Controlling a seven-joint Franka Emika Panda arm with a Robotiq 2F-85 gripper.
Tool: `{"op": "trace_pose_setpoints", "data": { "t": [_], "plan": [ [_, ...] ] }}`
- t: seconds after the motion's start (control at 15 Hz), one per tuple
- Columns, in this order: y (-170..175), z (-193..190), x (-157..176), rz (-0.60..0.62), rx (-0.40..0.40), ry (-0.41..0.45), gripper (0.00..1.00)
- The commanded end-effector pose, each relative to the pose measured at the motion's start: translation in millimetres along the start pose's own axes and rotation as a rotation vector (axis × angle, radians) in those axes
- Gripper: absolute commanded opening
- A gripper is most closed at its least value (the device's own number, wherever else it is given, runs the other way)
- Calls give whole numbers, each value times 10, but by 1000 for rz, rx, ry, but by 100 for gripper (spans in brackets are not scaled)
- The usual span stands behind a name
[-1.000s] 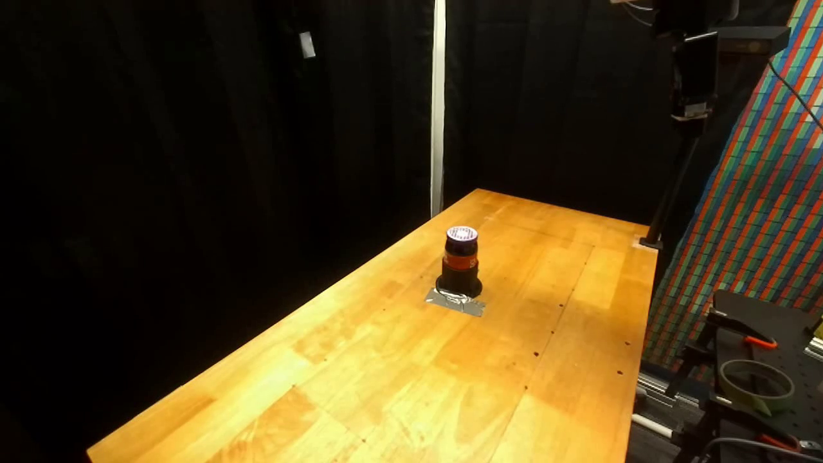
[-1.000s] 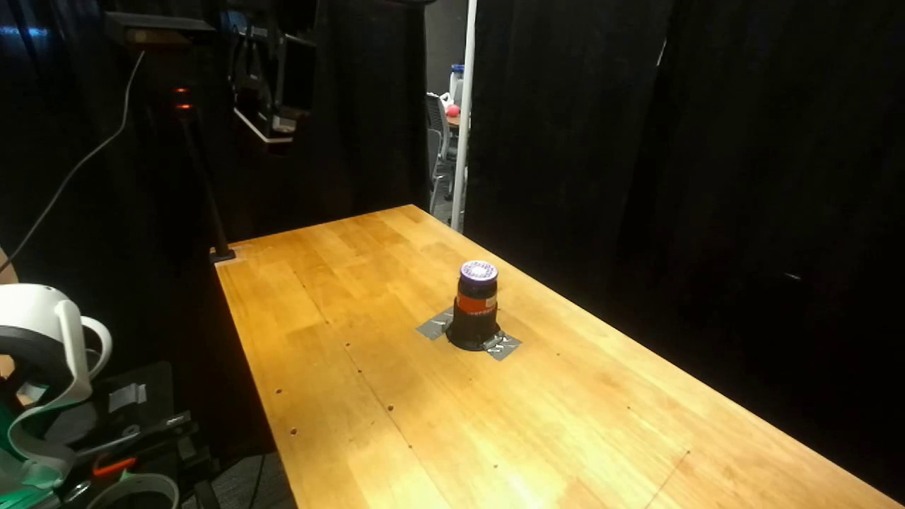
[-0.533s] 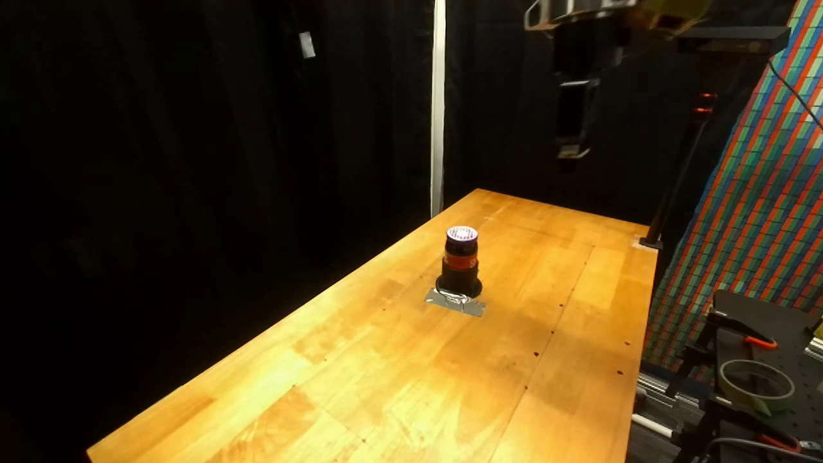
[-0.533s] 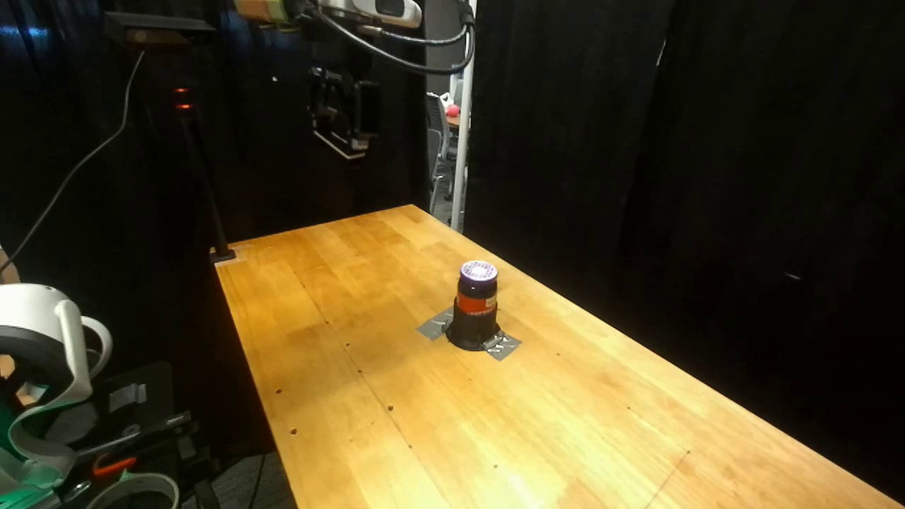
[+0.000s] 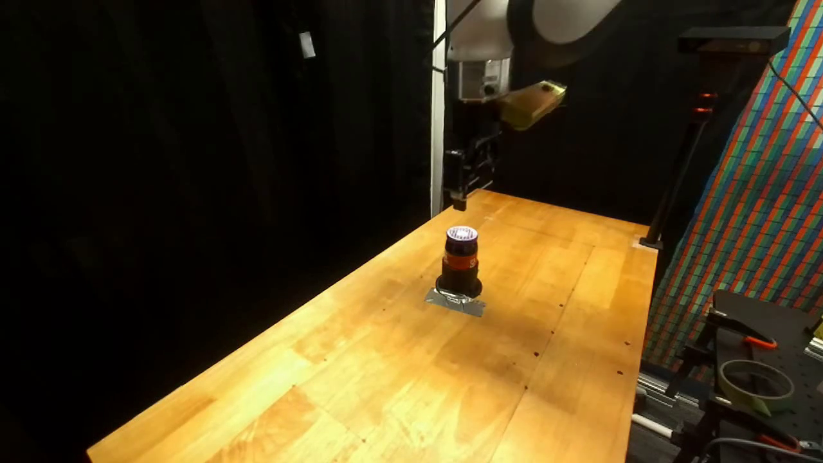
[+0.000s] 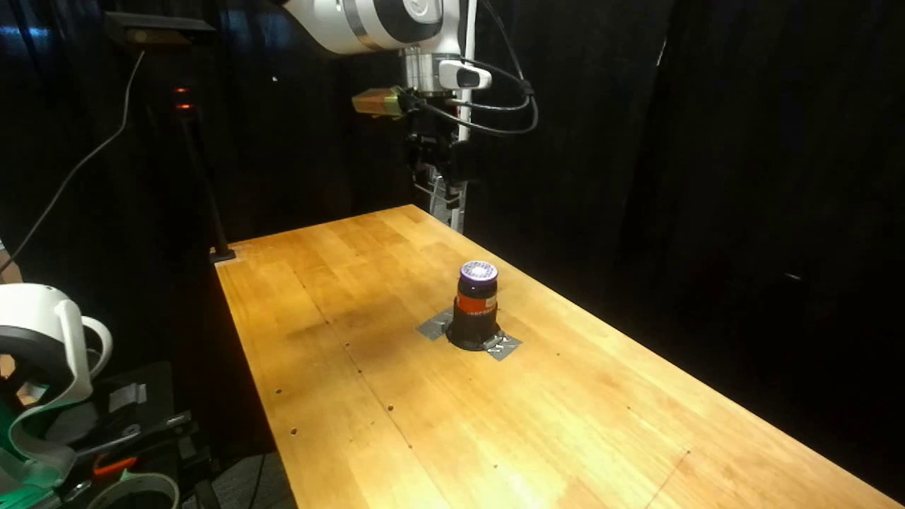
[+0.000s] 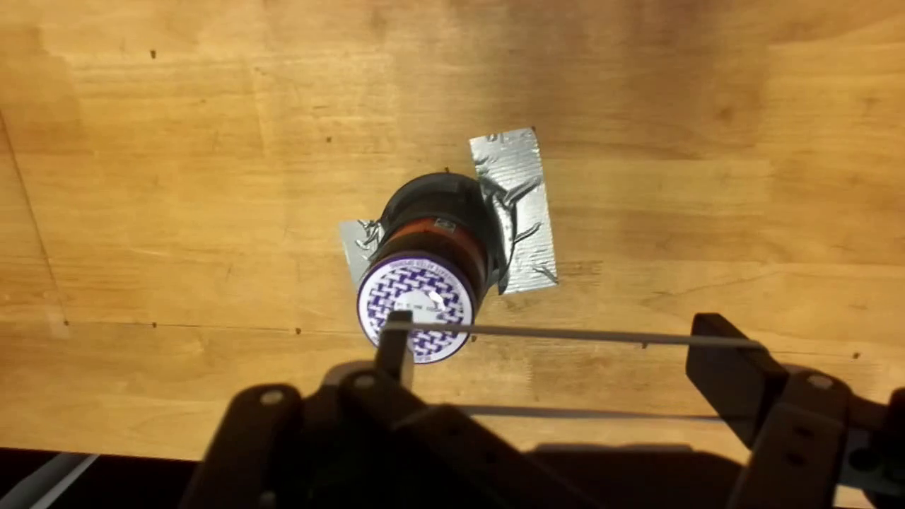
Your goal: Put a rubber band around the base of the cup
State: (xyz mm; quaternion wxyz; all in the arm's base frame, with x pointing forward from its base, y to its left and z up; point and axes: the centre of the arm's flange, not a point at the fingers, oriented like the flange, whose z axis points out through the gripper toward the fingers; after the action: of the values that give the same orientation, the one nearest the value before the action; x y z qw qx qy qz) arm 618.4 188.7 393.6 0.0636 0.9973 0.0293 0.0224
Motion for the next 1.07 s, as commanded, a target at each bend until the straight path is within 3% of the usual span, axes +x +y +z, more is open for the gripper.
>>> {"op": "trace_pose_setpoints", "data": {
  "t": [0.0, 0.47, 1.0],
  "plan": [
    [113, 238, 503, 48, -43, 26, 100],
    [453, 860, 781, 127, -51, 5, 100],
    [523, 1315, 841, 156, -20, -19, 100]
  ]
}}
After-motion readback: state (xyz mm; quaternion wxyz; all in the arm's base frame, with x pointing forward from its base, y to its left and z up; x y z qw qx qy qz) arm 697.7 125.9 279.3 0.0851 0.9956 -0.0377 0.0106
